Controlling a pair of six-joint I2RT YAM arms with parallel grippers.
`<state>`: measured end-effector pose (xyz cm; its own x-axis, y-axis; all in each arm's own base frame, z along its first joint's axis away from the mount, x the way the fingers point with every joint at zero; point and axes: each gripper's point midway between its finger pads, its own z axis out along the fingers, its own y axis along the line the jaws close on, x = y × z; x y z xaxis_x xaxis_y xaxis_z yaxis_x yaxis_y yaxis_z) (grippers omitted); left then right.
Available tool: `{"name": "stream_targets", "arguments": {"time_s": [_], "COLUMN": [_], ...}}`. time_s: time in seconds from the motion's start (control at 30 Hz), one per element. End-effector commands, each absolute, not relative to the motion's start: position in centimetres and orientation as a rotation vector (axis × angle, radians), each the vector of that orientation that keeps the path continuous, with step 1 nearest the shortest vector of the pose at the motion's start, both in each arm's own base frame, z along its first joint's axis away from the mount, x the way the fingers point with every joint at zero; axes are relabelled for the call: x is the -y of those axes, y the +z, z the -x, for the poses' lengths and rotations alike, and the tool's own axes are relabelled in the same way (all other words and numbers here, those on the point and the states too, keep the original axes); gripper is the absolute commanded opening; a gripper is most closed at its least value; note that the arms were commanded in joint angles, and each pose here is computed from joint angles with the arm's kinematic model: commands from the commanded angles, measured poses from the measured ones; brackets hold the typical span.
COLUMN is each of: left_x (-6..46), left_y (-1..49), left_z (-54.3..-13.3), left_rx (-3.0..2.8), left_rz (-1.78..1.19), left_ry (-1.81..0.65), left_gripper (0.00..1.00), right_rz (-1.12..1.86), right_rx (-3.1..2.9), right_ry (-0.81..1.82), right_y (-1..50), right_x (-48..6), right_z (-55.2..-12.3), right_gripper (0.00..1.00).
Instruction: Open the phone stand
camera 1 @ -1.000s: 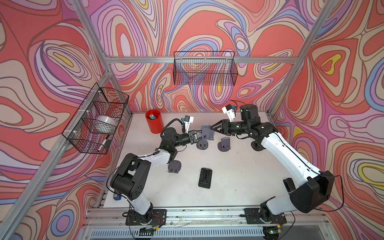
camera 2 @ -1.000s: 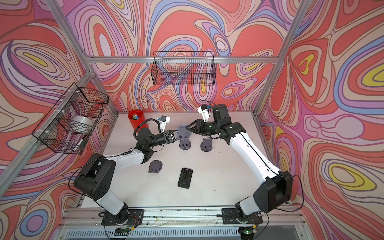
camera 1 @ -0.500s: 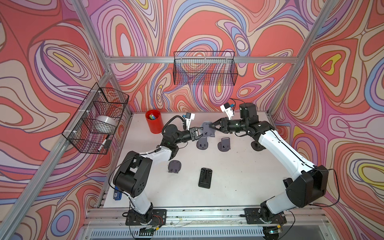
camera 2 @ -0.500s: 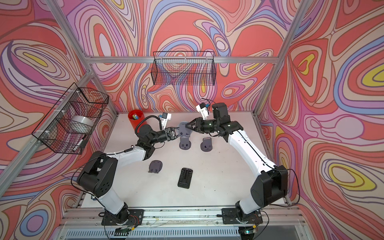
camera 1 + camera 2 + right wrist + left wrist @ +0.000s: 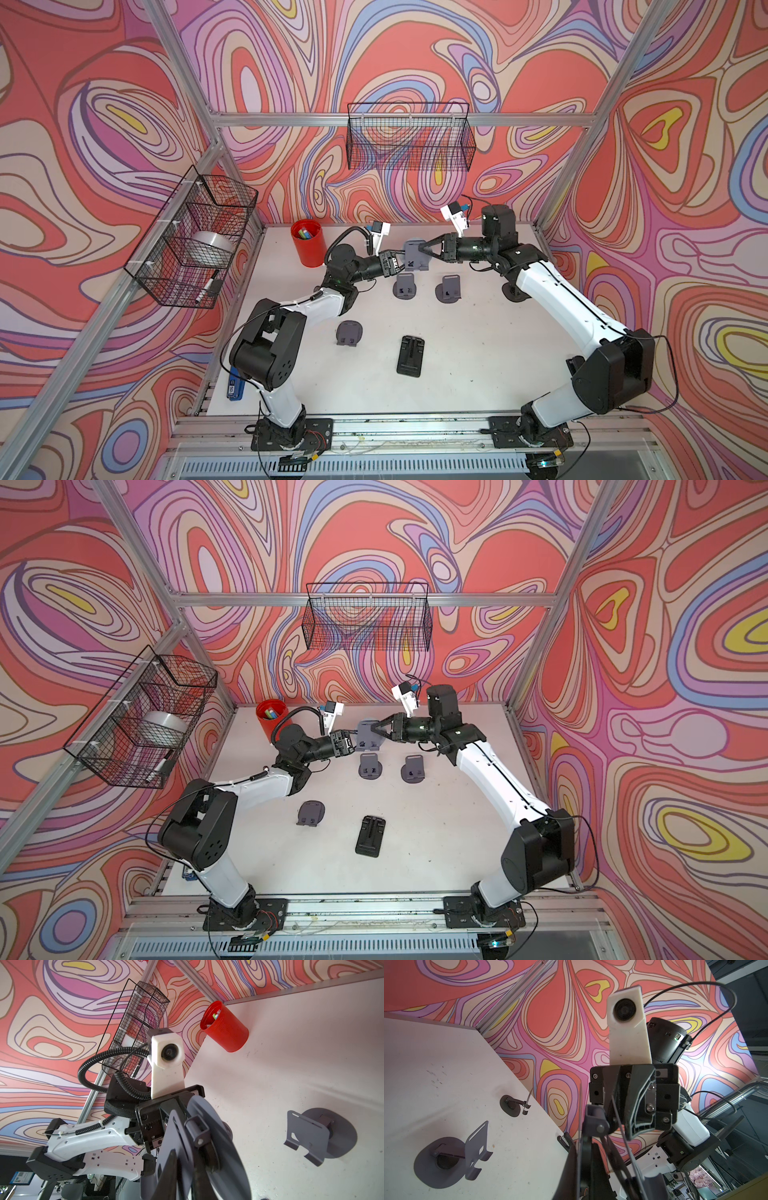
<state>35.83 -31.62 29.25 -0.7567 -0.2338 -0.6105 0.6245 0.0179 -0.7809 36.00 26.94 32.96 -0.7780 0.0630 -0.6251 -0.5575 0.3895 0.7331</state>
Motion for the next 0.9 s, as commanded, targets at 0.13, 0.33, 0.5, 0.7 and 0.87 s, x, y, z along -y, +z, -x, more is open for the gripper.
{"name": "stream_targets", "arguments": {"time_s": [0.13, 0.33, 0.5, 0.7, 0.87], "left_x": [31.8, 31.7, 31.6, 31.6, 31.4], "left_y": [30.0, 29.1, 28.6, 27.7, 27.0], "left_z": [-36.7, -37.1, -37.4, -37.8, -38.1], "left_rx": [-1.771, -1.853, -1.893, -1.952, -1.990], "left_rz": [-0.347, -0.295, -0.245, -0.188, -0.156], "left_ry": [-1.830, -1.843, -1.878, -1.898, -1.900], "left_gripper": [0.00, 0.00, 0.00, 0.00, 0.00], "right_rz": [0.656, 0.766, 0.838, 0.910, 0.967], "right_rx": [-1.907, -1.795, -1.702, -1.639, -1.625], "right_ry": [1.358, 1.343, 1.308, 1.225, 1.180], "right_y": [34.3, 34.7, 35.5, 35.9, 36.2], "right_x": [-27.5, -27.4, -27.1, -26.6, -26.3], "right_z": [-34.3, -32.9, -31.6, -30.5, -29.7], "right_gripper": [0.04, 0.00, 0.00, 0.00, 0.00]}}
